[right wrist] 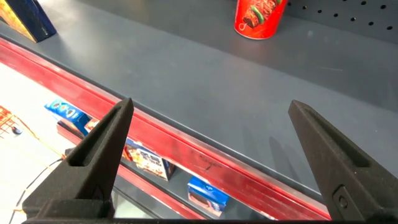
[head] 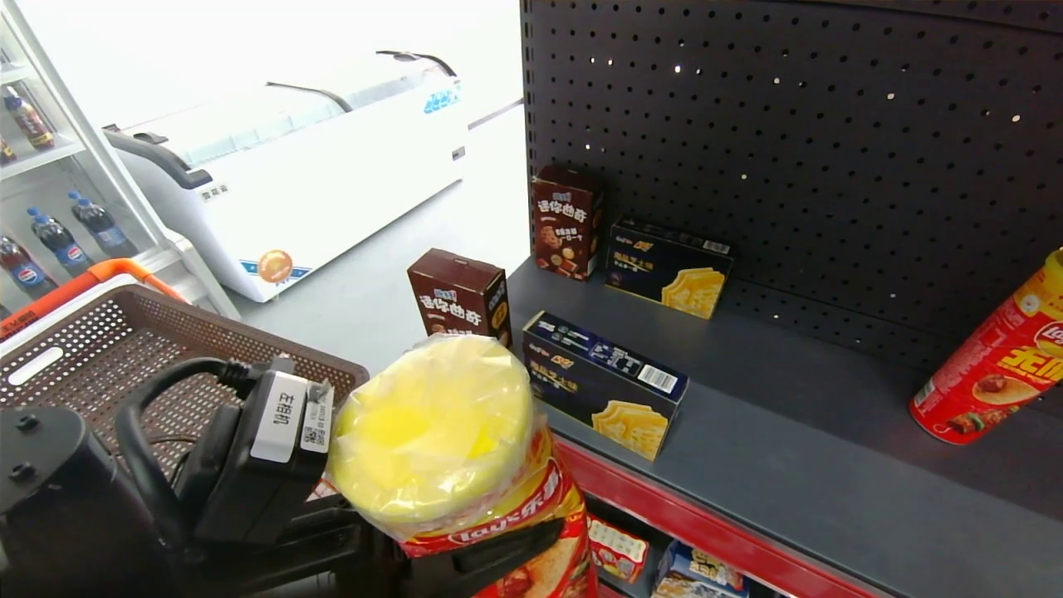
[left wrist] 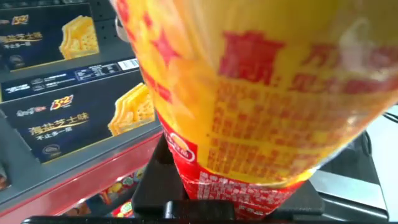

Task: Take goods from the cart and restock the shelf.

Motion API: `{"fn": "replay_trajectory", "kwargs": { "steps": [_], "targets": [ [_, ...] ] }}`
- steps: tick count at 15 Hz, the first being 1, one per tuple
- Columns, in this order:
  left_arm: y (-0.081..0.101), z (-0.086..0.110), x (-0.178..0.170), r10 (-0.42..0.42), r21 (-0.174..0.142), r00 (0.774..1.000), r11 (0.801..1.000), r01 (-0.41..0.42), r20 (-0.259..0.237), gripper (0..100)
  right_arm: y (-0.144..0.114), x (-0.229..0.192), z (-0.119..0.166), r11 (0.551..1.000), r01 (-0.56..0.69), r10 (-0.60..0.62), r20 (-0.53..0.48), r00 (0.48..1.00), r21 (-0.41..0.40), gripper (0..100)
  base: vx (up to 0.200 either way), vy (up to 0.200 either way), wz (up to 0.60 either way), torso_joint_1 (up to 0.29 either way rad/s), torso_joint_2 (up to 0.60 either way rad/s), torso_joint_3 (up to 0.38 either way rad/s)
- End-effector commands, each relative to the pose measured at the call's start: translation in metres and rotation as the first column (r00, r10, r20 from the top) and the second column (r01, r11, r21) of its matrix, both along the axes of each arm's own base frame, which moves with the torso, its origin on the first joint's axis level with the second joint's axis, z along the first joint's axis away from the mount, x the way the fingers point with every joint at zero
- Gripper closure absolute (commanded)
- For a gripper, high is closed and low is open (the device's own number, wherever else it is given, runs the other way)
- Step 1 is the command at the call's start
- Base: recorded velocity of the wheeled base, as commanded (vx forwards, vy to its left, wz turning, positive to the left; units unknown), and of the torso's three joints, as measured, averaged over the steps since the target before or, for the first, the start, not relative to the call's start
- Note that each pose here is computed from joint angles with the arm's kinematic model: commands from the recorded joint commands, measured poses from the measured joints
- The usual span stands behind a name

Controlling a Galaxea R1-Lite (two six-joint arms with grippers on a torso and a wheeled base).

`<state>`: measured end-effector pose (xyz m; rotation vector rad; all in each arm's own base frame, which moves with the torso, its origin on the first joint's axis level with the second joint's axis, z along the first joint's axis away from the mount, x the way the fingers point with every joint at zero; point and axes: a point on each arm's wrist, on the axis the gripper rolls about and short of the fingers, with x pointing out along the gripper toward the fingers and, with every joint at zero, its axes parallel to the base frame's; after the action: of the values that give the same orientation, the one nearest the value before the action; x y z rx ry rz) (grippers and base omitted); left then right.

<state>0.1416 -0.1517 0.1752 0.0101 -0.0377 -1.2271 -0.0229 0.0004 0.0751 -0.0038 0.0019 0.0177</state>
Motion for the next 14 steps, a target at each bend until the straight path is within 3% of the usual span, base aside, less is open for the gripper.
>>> {"fn": "replay_trajectory", "kwargs": {
  "steps": [1, 7, 14],
  "targets": [
    [-0.0029, -0.001, -0.001, -0.014, 0.003, 1.0, 1.0, 0.014, -0.003, 100, 0.0, 0.0001, 0.0, 1.0, -0.001, 0.001, -0.001, 1.0, 0.001, 0, 0.0, 0.0, -0.6, 0.002, 0.0, 0.002],
    [-0.0078, -0.0031, 0.0028, -0.02, 0.011, 1.0, 1.0, 0.02, -0.009, 100, 0.0, 0.0001, 0.0, 1.0, -0.001, 0.001, -0.001, 1.0, -0.001, 0, 0.0, 0.0, -0.6, 0.003, 0.0, 0.003],
    [-0.0085, -0.0022, 0.004, -0.02, 0.009, 1.0, 1.0, 0.02, -0.007, 100, 0.0, 0.0001, 0.0, 1.0, -0.001, 0.001, -0.001, 1.0, -0.002, 0, 0.0, 0.0, 0.0, 0.0, 0.0, 0.0]
  ]
}}
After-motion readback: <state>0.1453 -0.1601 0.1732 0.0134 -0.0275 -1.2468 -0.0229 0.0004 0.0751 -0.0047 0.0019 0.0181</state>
